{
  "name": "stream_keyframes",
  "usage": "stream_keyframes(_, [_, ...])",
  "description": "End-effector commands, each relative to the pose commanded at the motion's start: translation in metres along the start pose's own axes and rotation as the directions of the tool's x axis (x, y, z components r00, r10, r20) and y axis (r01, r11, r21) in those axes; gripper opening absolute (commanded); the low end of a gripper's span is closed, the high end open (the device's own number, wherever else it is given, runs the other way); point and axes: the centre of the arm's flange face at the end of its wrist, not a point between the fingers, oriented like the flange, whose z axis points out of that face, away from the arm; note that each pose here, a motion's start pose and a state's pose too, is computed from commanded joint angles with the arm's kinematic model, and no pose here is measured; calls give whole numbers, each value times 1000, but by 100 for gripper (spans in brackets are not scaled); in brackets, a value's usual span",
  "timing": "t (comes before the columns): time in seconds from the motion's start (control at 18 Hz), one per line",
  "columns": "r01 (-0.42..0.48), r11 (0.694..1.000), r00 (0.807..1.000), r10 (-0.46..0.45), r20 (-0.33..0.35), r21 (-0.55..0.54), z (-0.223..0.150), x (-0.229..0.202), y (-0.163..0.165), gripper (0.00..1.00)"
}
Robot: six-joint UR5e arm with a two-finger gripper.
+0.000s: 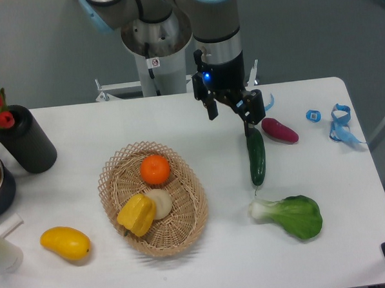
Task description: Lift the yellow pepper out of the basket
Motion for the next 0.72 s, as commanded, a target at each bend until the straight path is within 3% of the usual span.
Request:
stream_keyframes(0.5, [7, 1000, 1000, -7, 5, 29, 7, 1, -1, 100])
stream_keyframes(0.72, [93, 995, 996, -94, 12, 37, 15, 4, -3, 100])
